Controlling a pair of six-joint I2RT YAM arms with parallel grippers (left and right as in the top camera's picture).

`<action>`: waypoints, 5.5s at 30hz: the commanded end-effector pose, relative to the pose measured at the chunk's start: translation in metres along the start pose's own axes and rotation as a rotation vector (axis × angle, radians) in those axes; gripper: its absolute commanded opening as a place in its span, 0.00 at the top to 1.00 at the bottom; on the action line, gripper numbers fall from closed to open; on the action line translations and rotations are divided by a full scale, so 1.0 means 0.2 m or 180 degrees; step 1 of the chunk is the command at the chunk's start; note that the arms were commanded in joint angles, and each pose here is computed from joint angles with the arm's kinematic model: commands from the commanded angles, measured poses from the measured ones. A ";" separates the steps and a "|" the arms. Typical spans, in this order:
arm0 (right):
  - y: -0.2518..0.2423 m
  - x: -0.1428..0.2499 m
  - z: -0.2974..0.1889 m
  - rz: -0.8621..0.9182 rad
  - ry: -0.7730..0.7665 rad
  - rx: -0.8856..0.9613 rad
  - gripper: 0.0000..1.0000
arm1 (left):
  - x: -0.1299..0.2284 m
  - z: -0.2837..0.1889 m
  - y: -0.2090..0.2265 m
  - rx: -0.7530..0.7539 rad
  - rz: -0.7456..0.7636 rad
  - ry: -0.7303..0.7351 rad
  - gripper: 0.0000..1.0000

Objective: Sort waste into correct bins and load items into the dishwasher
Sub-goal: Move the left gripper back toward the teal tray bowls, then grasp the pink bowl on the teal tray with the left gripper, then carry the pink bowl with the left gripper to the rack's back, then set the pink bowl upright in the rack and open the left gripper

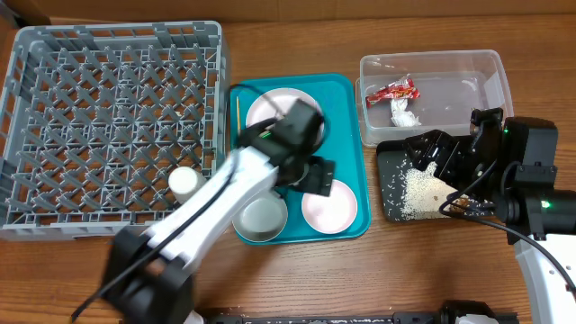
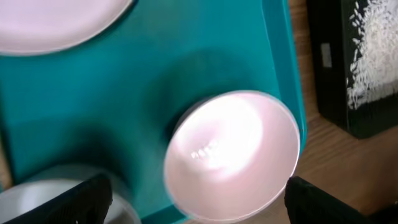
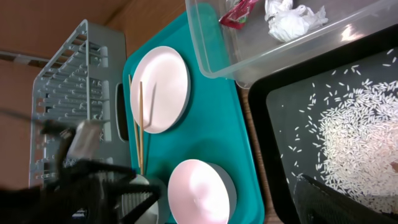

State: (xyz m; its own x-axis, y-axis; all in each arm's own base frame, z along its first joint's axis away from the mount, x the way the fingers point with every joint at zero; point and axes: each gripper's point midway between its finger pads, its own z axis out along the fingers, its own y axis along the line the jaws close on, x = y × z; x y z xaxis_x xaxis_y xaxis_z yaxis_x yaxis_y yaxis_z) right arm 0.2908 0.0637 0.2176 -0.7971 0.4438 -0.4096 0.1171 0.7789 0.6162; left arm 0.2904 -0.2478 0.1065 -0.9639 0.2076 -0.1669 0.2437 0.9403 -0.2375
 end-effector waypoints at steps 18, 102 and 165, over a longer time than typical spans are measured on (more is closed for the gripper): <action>0.00 0.01 -0.03 -0.0165 0.0006 0.0050 0.00 | -0.04 0.28 0.04 -0.0459 0.0759 0.0476 0.43; 0.00 0.01 -0.03 -0.0233 0.0008 0.0051 0.00 | -0.77 -1.27 1.30 -0.4800 -0.1094 -0.1948 0.96; 0.00 0.01 -0.03 -0.0233 0.0008 0.0051 0.00 | -0.97 -0.60 1.73 -0.4816 -0.0966 -0.1382 0.87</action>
State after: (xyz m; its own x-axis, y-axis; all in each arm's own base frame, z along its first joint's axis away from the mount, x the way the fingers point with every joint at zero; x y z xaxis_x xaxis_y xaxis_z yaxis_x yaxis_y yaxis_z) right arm 0.2830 0.0642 0.2114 -0.8228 0.3854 -0.4177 0.0828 0.8085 0.5827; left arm 0.5458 0.0768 0.1808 -0.7485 0.0987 -0.6557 -0.5796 0.3831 0.7193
